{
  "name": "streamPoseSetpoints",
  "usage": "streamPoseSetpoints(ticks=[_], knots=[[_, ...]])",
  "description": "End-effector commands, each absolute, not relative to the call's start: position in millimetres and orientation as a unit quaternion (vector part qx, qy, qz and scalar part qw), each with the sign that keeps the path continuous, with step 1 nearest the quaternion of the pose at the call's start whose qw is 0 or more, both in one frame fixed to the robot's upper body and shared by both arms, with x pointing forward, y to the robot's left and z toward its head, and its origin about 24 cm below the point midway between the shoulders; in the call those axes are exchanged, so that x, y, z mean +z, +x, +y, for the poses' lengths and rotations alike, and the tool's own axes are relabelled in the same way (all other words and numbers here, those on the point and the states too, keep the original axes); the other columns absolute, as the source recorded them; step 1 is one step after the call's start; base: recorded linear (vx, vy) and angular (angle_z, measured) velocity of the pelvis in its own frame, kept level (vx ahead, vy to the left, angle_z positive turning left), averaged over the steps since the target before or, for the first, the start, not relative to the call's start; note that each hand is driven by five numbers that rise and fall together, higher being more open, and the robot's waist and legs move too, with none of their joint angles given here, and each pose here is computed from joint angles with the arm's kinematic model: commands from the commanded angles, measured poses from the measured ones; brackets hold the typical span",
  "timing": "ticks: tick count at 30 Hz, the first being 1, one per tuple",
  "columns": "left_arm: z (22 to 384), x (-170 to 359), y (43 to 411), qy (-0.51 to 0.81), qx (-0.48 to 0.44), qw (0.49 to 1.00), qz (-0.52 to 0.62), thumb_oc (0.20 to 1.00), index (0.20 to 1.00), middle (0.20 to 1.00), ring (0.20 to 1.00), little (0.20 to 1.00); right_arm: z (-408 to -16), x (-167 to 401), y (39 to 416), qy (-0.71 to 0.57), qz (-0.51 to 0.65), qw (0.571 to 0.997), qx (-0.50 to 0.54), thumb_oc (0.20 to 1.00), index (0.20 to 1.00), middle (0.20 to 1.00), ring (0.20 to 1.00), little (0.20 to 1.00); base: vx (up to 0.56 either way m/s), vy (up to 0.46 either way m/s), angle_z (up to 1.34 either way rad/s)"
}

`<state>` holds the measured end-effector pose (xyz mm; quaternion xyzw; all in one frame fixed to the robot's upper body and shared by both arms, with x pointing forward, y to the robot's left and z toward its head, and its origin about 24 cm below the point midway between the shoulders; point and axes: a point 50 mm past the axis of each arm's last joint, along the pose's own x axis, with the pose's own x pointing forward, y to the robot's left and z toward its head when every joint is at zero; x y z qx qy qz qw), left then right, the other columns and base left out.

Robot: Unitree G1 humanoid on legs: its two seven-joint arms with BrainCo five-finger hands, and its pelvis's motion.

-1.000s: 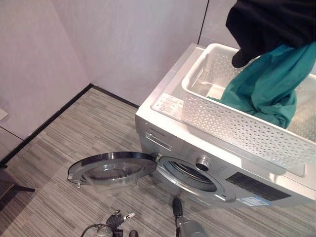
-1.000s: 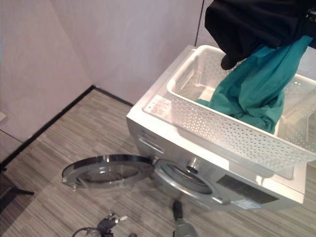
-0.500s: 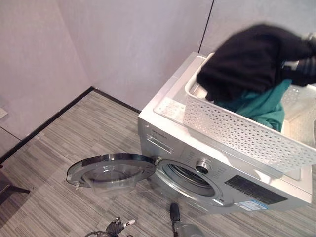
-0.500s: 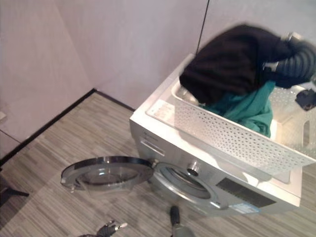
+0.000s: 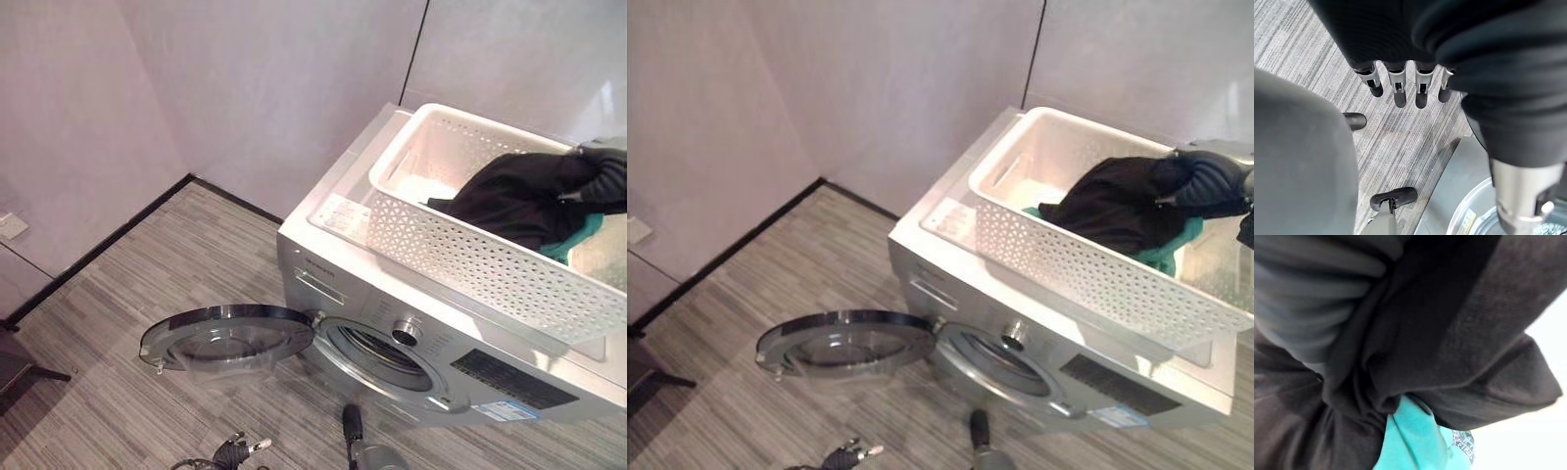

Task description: Grab the laundry basket,head to the washer,open it,put in the laundry and shut it.

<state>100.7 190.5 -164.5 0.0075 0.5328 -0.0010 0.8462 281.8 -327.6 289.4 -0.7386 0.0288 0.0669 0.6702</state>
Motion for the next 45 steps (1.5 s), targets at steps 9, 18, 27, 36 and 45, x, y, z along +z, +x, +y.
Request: streamPoseSetpoints(ticks=[9,18,27,36,45], knots=[[205,-161,106,0.061,-0.032,0.846,0.529,1.000,1.000,1.000,1.000,1.000,-340,316,292,-0.623,-0.052,0.781,-0.018,1.000,1.000,1.000,1.000,1.000,0.00,-0.002,0.07],[207,-160,110,0.071,-0.031,0.848,0.524,1.000,1.000,1.000,1.000,1.000,-315,343,298,-0.601,-0.124,0.790,-0.007,1.000,1.000,1.000,1.000,1.000,0.00,0.000,0.00],[204,-159,115,0.063,-0.032,0.853,0.518,1.000,1.000,1.000,1.000,1.000,-289,317,313,-0.623,-0.093,0.773,0.076,1.000,1.000,1.000,1.000,1.000,0.00,0.002,0.01],[216,-156,117,0.058,-0.007,0.858,0.511,1.000,1.000,1.000,1.000,1.000,-293,283,311,-0.678,0.001,0.723,0.136,1.000,1.000,1.000,1.000,1.000,-0.03,-0.004,0.03],[218,-151,128,0.052,0.007,0.871,0.489,1.000,1.000,1.000,1.000,1.000,-309,258,312,-0.695,0.066,0.702,0.139,0.573,0.573,0.573,0.573,0.573,-0.02,0.000,0.06]])
